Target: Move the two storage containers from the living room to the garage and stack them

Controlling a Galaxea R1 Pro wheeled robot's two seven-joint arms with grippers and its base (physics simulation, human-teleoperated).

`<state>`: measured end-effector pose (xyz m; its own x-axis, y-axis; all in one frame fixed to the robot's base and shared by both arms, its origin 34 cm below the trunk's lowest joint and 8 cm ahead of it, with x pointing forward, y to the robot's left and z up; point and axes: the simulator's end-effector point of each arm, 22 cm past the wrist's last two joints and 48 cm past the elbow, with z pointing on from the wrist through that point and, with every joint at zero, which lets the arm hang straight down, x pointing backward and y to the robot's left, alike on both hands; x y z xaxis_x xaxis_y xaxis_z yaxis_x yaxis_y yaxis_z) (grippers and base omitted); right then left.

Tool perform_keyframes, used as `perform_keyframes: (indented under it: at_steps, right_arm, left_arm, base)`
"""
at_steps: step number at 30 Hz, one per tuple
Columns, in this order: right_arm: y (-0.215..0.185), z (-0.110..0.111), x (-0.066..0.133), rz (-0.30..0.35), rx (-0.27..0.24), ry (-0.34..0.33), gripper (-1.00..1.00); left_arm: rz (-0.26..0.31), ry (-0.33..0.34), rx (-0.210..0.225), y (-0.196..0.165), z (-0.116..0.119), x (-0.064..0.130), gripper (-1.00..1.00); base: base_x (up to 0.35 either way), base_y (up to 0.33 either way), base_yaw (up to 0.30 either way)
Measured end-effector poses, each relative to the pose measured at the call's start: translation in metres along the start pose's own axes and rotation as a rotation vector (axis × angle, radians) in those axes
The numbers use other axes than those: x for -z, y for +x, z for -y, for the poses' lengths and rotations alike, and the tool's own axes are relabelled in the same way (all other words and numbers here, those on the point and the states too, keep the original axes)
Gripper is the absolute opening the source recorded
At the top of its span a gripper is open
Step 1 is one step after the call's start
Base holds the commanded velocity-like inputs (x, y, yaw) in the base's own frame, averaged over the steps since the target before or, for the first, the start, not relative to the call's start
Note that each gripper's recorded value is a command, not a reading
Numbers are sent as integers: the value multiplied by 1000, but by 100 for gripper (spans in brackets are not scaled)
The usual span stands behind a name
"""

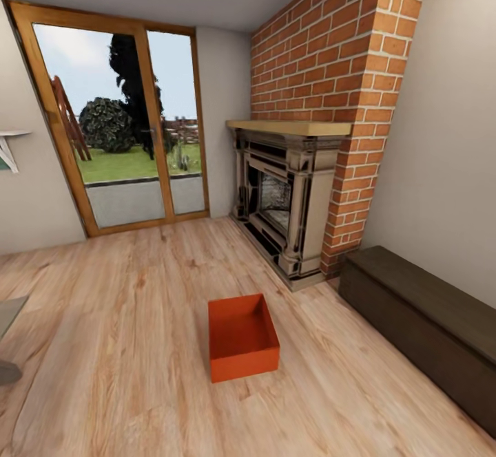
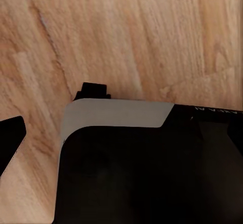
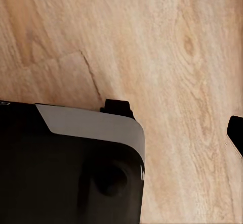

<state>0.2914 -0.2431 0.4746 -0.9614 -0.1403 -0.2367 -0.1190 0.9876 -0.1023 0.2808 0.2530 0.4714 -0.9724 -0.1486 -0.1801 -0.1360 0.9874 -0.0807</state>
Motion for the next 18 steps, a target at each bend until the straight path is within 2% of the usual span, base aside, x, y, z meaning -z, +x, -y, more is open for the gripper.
perform_keyframes:
  at_steps: [18]
  right_arm:
    - [0, 0, 0, 0, 0, 0, 100]
  left_arm:
    - [0, 0, 0, 0, 0, 0, 100]
  base:
    - [319, 0, 0]
